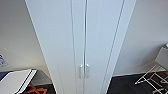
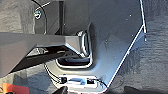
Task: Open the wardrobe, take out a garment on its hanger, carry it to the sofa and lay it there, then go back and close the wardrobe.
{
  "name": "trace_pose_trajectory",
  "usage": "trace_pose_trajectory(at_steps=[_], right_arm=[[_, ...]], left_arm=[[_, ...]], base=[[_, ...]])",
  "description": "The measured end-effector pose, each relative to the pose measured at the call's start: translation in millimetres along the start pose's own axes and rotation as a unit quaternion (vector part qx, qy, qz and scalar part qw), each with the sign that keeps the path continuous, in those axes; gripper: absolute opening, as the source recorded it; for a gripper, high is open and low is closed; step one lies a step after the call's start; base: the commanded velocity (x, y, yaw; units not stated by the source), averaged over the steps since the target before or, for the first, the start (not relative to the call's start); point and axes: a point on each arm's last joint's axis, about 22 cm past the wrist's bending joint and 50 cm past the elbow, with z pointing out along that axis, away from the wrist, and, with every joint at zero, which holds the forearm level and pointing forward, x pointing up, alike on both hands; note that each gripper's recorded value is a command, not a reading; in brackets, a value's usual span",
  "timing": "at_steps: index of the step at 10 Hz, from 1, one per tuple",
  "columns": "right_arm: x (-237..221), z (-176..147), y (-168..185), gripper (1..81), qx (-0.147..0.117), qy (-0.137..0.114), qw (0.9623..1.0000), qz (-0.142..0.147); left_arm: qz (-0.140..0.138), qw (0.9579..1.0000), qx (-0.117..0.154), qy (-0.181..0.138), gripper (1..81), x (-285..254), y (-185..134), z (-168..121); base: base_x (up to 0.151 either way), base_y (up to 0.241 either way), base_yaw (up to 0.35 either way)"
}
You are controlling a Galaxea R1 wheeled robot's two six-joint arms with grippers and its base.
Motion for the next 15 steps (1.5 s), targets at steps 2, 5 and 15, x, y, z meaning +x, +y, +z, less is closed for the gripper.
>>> trace_pose_trajectory(at_steps=[2, 5, 15], right_arm=[[1.3, -6.2, -3.9, 81.1, 0.012, 0.002, 0.9999, -0.001], [25.7, -39.7, -0.1, 81.1, 0.038, 0.020, 0.9990, -0.009], [236.0, -226.3, -81.6, 81.1, 0.156, 0.158, 0.9672, -0.123]], left_arm=[[0.000, 1.0000, -0.004, 0.002, 81.1, 2.2, -1.4, -3.3], [0.001, 0.9997, -0.021, 0.011, 81.1, 13.8, -12.4, -24.0], [0.072, 0.9800, -0.109, 0.150, 81.1, 217.8, -16.4, -189.8]], base=[[0.000, 0.000, 0.000], [0.000, 0.000, 0.000], [0.000, 0.000, 0.000]])
